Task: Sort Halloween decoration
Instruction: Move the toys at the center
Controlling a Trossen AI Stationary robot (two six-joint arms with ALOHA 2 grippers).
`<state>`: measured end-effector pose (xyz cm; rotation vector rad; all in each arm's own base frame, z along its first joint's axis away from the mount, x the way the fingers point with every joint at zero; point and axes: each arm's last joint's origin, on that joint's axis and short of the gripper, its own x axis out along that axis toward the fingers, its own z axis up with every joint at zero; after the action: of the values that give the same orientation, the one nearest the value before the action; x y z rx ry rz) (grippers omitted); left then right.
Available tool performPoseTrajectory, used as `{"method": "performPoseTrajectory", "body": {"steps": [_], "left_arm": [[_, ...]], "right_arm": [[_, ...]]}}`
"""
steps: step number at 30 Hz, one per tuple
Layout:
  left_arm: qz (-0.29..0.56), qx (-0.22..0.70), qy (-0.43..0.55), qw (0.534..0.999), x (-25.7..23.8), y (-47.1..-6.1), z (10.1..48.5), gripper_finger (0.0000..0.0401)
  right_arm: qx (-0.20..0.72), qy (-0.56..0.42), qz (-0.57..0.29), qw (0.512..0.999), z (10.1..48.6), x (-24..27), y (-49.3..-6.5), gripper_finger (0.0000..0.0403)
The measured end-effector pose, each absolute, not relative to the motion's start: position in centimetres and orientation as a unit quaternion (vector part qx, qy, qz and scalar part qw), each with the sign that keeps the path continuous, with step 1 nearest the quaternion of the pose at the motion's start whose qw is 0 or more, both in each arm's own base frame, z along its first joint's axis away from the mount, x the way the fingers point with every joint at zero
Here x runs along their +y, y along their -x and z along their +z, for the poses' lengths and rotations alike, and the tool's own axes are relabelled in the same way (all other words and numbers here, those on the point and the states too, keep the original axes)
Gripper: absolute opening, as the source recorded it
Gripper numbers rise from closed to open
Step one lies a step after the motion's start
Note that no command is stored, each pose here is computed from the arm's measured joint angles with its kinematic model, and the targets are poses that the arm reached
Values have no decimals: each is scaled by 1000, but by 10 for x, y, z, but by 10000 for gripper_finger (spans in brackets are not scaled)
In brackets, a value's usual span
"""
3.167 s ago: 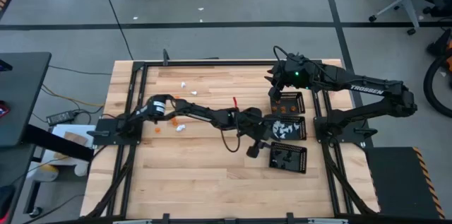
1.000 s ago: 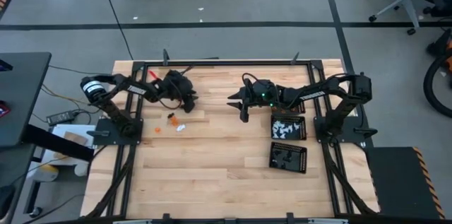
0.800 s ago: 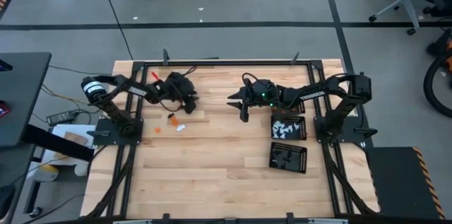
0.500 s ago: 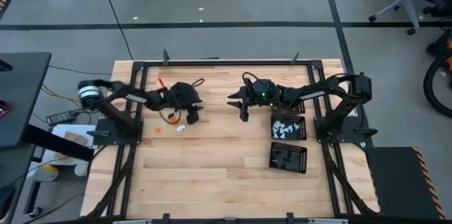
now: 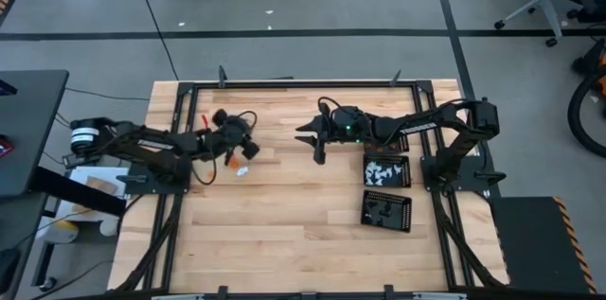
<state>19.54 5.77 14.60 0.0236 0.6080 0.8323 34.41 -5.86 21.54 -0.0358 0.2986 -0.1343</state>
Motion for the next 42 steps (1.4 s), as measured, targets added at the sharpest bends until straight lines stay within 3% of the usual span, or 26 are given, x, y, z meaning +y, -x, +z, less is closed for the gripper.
{"method": "performPoseTrajectory", "body": {"steps": [4, 12, 19, 28, 42], "left_arm": [[481, 309, 0, 820, 58, -179, 133, 141], [562, 294, 30, 773, 72, -165, 127, 141], [532, 354, 137, 757, 90, -153, 114, 141], [445, 378, 180, 792, 77, -163, 107, 141], [304, 344, 140, 877, 33, -189, 115, 142]], "right_arm": [[147, 26, -59, 987, 218, -54, -346, 125], [155, 31, -47, 986, 217, -46, -347, 125], [156, 67, -28, 985, 217, -43, -348, 125], [155, 74, -30, 985, 217, -45, -347, 125], [154, 73, -24, 985, 217, -44, -347, 125]]}}
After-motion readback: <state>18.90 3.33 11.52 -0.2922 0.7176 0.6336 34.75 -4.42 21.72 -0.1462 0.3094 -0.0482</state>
